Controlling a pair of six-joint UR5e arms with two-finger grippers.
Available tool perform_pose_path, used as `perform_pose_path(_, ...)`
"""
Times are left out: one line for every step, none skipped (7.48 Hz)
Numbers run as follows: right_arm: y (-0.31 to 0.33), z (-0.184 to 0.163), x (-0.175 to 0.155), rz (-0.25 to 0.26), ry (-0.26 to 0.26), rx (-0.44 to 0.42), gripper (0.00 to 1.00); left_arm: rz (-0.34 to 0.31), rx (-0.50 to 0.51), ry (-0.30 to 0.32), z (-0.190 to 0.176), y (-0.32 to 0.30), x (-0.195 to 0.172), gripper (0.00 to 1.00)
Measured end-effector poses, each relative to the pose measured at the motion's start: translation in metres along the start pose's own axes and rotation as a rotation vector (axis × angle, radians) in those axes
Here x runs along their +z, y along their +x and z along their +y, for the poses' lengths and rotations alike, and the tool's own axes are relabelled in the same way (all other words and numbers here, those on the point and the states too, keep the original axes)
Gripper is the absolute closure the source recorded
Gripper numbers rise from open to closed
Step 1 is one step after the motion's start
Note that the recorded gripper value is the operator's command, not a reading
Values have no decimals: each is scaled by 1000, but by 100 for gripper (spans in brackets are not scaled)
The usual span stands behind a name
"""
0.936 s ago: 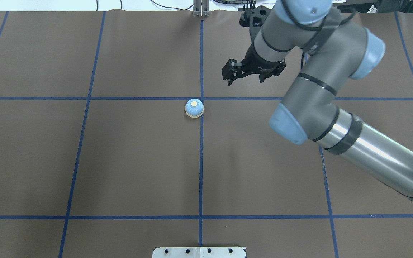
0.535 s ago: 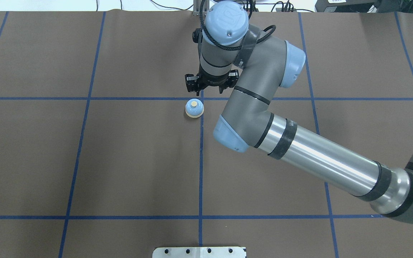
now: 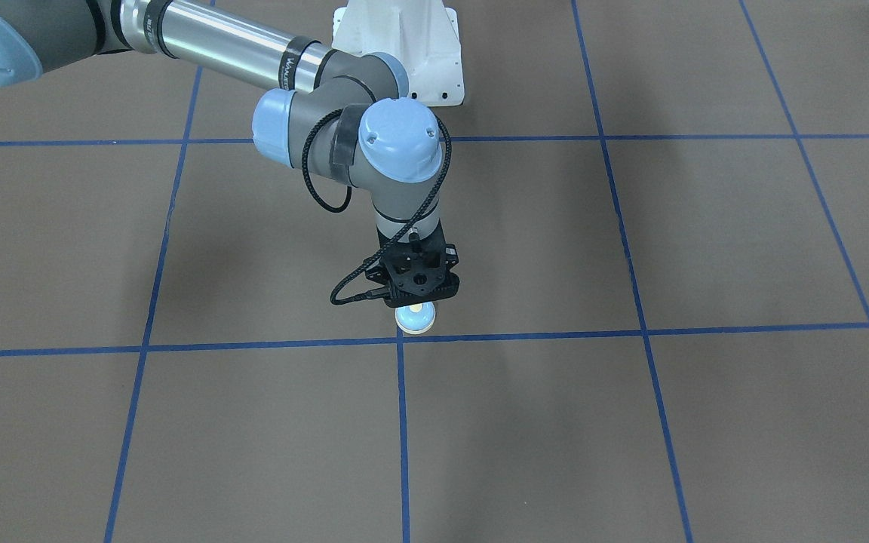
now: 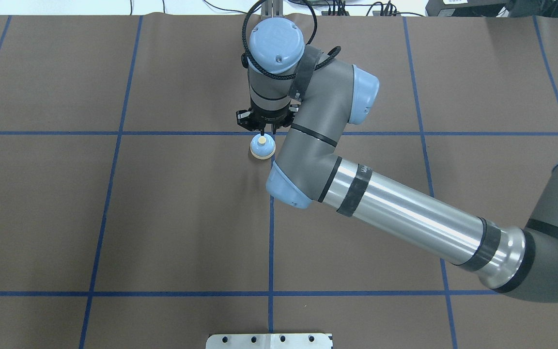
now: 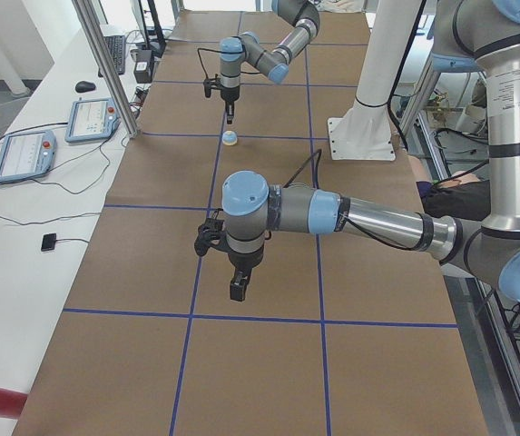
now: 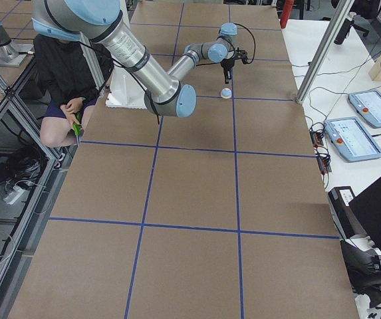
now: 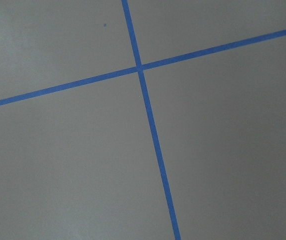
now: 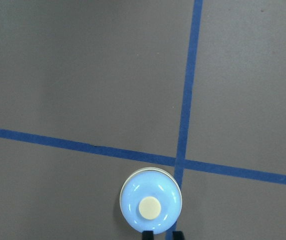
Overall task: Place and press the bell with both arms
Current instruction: 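Press down on the bell button with the right gripper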
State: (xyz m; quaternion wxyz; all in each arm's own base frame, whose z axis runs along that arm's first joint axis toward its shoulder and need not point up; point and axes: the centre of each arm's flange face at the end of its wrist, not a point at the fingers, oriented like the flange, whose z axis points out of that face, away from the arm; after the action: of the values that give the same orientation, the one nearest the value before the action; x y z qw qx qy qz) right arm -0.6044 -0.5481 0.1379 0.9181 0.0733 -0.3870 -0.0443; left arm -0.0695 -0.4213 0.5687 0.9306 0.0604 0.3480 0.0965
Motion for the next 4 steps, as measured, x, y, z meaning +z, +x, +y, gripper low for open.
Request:
perform_pose_path(-5, -5, 6, 13, -9, 5, 100, 0, 0, 0, 0, 0, 0, 0)
perform_pose_path(-9, -9, 11, 25, -18, 9, 100, 0, 0, -1, 0, 0, 0, 0)
perform_pose_path(-10, -11, 17, 36, -27, 12, 100, 1, 1, -1, 0, 0, 0, 0)
perform_pose_path(-10, -10, 24, 47, -35, 14, 100, 1, 0, -1, 0, 0, 0, 0)
